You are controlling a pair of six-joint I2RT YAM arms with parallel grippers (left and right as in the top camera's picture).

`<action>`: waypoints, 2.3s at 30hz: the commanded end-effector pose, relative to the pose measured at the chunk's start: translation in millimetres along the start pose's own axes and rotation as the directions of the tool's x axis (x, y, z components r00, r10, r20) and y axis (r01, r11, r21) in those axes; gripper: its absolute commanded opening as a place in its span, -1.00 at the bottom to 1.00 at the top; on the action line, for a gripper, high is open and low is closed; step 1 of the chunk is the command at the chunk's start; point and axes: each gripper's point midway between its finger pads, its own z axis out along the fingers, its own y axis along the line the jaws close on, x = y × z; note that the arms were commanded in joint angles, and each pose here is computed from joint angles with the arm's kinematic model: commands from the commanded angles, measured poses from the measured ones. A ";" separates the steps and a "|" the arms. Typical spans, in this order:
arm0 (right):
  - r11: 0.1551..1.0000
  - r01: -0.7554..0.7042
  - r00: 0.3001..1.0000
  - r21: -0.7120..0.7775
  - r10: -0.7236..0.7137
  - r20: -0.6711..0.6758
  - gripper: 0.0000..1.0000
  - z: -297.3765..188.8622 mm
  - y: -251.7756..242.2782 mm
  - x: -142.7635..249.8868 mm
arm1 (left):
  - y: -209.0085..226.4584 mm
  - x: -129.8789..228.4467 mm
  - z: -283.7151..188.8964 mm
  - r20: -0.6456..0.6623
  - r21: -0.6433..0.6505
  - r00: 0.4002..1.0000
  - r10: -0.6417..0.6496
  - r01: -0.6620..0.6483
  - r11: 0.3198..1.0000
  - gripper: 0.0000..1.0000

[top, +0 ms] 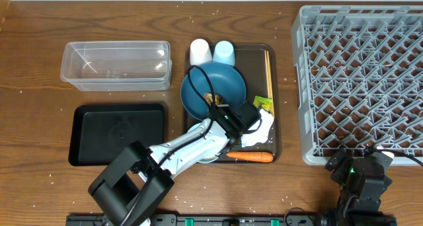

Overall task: Sort waste into correct bins and load items into the dishwasher rack
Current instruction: 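Grasp the rim of the light-blue rice bowl with the left gripper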

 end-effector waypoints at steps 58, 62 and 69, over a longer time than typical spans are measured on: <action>1.000 0.003 1.000 0.011 -0.003 0.014 0.99 -2.4 -2.4 -4.8 | -3.9 -13.7 -59.4 0.105 0.134 0.994 -0.031 0.016 0.991 -0.43; 1.000 0.003 1.000 0.011 -0.003 0.014 0.98 -2.4 -2.4 -4.8 | -3.3 -6.1 -47.7 0.062 0.116 0.998 -0.020 0.013 0.993 0.07; 1.000 0.003 1.000 0.011 -0.003 0.014 0.99 -2.4 -2.4 -4.8 | -2.0 -0.2 -16.9 0.016 0.051 1.000 -0.008 0.007 0.999 0.22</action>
